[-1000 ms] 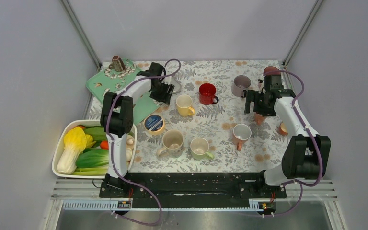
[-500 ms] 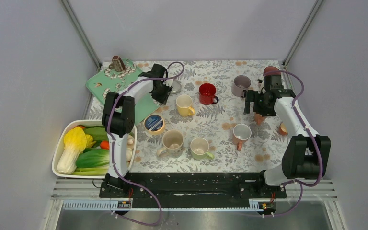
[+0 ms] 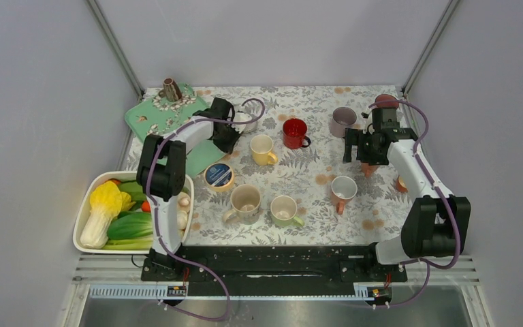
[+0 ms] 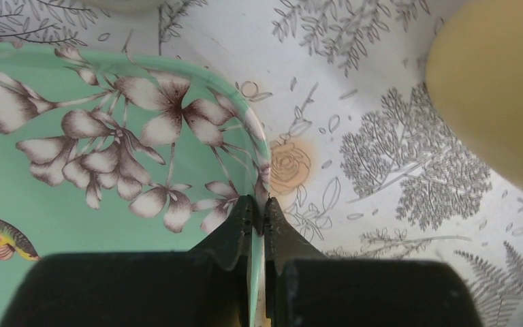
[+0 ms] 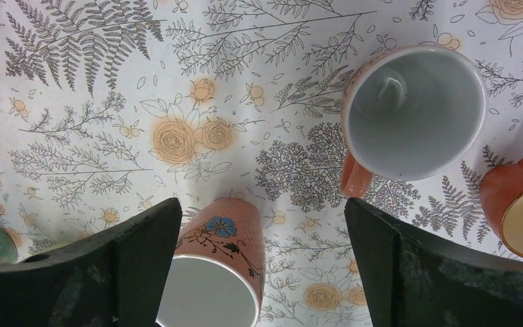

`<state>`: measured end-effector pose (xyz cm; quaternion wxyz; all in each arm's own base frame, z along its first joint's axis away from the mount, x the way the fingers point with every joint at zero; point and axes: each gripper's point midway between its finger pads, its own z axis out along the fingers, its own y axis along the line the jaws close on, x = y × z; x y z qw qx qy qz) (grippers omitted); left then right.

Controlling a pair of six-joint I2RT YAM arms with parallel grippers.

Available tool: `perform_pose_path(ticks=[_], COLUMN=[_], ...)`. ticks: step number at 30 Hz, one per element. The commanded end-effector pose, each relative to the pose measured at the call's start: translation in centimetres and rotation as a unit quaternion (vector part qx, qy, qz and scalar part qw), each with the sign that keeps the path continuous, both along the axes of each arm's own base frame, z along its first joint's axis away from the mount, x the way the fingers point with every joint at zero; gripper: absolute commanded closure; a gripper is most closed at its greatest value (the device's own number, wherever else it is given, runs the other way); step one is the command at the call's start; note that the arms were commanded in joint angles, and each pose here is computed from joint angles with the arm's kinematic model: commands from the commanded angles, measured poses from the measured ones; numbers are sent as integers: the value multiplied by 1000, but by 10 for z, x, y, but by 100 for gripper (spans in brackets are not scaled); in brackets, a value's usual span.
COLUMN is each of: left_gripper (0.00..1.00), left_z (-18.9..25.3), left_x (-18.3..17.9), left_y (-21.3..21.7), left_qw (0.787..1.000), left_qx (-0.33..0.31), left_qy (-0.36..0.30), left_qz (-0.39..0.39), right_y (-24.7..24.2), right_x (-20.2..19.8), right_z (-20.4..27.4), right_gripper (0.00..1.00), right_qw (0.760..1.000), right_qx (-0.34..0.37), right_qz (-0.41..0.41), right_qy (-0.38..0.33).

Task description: Turn the mug right side up

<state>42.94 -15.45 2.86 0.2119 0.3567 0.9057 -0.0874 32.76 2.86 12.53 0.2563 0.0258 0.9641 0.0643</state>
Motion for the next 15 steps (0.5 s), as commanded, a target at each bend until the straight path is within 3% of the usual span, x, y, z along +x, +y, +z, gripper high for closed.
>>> perform_pose_path(ticks=[1, 15], left_gripper=[100, 100], left_z=[15, 19], left_x=[-65, -128], left_y=[-8, -10], left_qw=[993, 974], left_qx=[-41, -63], left_qy=[86, 146], left_qz=[-74, -164], right_y=[7, 13], right_x=[0, -2], right_z=[16, 19], right_gripper=[0, 1], right_qw=[999, 999], right_qx=[8, 11], right_qz=[18, 32], right_qy=[-30, -34])
